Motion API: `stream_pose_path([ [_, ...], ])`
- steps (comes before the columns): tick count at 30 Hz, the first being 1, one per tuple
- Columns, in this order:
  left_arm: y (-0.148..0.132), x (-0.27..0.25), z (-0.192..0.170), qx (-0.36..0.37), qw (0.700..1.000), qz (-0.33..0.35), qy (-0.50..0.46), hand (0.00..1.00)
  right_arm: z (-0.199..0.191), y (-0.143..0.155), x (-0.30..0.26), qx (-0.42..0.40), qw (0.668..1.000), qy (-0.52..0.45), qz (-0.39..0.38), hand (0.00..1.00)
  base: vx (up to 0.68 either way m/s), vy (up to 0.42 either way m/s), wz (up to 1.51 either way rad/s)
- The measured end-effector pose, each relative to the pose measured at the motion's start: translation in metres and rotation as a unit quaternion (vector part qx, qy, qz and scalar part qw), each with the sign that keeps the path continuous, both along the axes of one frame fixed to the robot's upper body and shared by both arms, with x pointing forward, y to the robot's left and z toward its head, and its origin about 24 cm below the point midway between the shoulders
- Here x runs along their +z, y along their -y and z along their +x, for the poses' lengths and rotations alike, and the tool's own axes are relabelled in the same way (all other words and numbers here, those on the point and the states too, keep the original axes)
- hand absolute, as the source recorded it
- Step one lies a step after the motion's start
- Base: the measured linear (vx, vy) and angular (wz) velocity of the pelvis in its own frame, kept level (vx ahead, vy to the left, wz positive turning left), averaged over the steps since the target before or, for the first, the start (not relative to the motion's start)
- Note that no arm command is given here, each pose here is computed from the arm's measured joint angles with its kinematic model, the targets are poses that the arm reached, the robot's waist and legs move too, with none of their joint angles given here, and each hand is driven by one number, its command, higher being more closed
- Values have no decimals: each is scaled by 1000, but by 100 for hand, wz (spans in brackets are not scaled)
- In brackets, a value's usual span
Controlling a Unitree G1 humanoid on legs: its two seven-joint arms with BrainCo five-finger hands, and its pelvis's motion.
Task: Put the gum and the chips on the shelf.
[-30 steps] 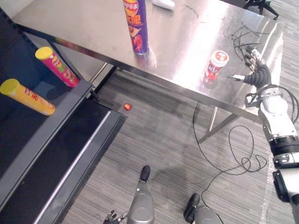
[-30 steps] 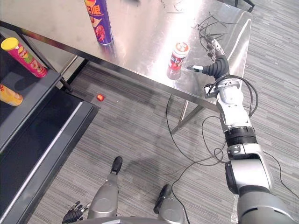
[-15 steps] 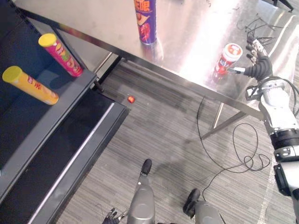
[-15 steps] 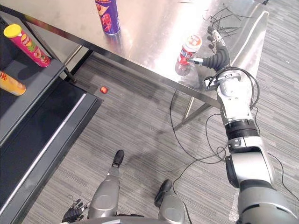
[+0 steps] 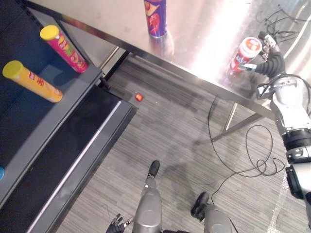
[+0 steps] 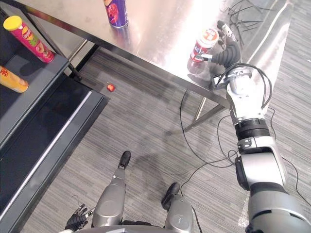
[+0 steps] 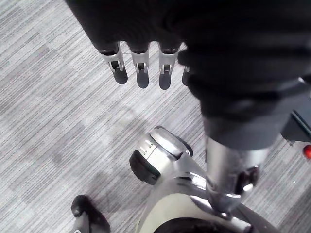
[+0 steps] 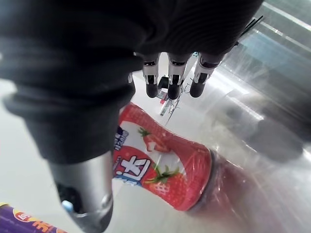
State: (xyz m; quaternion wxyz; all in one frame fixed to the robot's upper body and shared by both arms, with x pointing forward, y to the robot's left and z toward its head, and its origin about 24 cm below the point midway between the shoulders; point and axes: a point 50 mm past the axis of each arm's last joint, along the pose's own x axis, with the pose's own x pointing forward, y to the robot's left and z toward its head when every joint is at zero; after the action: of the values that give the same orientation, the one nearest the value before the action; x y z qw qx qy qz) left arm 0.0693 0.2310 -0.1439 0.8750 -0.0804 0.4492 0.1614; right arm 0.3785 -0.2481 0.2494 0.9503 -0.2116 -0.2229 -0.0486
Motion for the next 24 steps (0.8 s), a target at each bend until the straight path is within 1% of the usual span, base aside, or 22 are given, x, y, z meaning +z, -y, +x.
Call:
stream_pose_path([
  [1, 0, 0, 1, -1, 1000, 0, 1, 0, 0, 1, -1, -1, 1000, -2, 1, 0, 7, -25, 8],
  [2, 0, 0, 1, -1, 1000, 0, 2, 0, 1, 1, -1, -2, 1000, -3, 1, 100, 10, -21, 18],
  [6, 0, 0, 1, 13, 1000, -8, 6, 0, 2, 1, 0, -4, 1000, -6, 0, 100, -3, -17, 10],
  [12, 1, 0, 1, 11, 1000, -9, 6, 0, 4, -4, 1, 3, 1000, -6, -9, 100, 0, 0, 0],
  [24, 1, 1, 1, 11, 1000, -9, 7, 0, 3, -5, -2, -2, 1000, 0, -5, 100, 0, 0, 0],
])
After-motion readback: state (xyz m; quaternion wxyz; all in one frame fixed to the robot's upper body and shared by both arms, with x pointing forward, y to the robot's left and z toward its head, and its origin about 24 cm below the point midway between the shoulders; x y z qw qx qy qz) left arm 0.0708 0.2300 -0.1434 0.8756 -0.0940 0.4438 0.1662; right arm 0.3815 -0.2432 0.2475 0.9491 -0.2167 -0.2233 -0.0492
